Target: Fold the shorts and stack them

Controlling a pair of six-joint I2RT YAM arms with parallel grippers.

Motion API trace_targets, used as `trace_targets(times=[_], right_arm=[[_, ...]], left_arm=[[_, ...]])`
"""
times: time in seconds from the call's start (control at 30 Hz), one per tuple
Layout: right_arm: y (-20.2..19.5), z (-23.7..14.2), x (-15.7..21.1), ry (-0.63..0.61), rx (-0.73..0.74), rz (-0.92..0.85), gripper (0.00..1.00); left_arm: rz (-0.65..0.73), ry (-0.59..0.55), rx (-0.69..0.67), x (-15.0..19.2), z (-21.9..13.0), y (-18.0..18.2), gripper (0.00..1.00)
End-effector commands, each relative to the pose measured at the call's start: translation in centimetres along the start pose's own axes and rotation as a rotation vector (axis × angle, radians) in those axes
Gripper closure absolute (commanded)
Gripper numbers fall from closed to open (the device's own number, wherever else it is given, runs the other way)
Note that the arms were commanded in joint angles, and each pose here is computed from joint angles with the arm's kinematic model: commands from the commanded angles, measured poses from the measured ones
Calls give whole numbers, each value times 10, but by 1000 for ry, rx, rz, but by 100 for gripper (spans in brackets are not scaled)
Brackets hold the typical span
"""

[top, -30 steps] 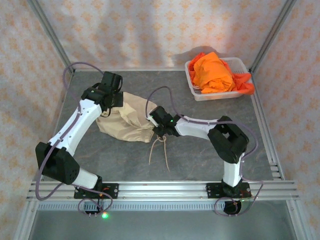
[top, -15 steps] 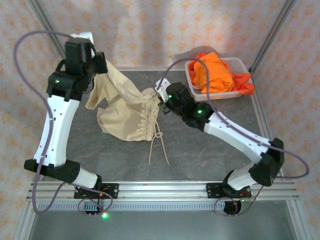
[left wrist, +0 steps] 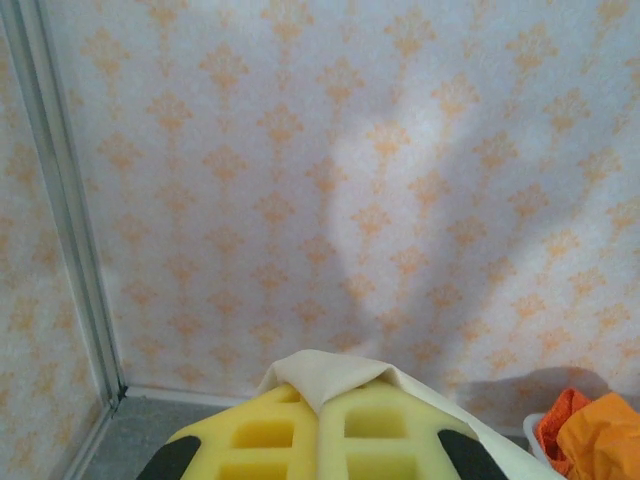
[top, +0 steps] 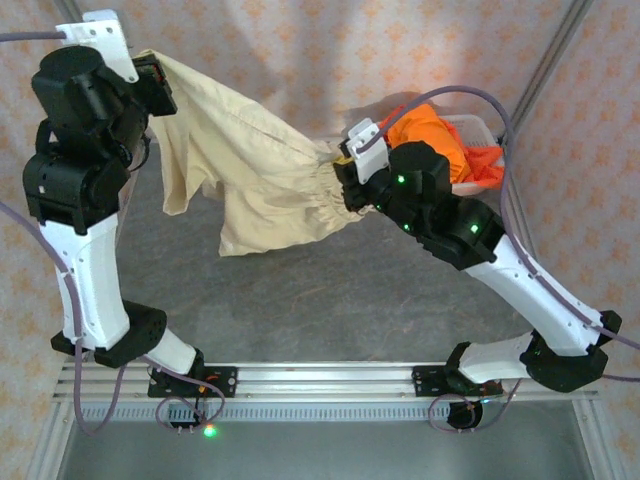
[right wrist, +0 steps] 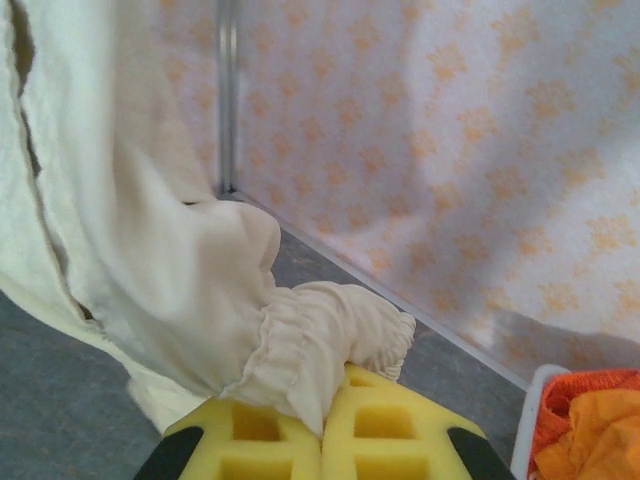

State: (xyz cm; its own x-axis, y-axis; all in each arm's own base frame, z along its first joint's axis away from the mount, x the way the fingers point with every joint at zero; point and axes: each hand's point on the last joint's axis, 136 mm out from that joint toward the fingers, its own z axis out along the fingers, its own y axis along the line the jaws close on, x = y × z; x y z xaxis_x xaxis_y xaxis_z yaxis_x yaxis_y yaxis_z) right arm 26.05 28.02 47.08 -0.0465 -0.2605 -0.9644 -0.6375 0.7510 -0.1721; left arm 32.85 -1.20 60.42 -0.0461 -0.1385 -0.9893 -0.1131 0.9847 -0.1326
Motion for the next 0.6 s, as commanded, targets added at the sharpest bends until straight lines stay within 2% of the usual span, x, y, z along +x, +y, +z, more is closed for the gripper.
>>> trace_targets(times=[0.0, 0.13, 0.23, 0.3, 0.43, 0.57], right_arm=[[13, -20, -30, -67, -22, -38, 100], [8, -32, -49, -103, 11, -4, 100], [-8, -27, -38, -53, 118, -10, 100], [-22, -18, -19, 15, 212, -29, 100], [-52, 3, 27, 150, 299, 43, 100], [-85, 30, 88, 289, 390, 76, 100]], left_arm=[[-12, -141, -8, -40, -32, 9, 100], [-28, -209, 24, -58, -43, 5, 100], [-13, -195, 26, -54, -31, 2, 100], [16, -146, 28, -41, -13, -4, 100], [75, -12, -1, 0, 36, -10, 100], [131, 129, -26, 56, 96, -18, 100]])
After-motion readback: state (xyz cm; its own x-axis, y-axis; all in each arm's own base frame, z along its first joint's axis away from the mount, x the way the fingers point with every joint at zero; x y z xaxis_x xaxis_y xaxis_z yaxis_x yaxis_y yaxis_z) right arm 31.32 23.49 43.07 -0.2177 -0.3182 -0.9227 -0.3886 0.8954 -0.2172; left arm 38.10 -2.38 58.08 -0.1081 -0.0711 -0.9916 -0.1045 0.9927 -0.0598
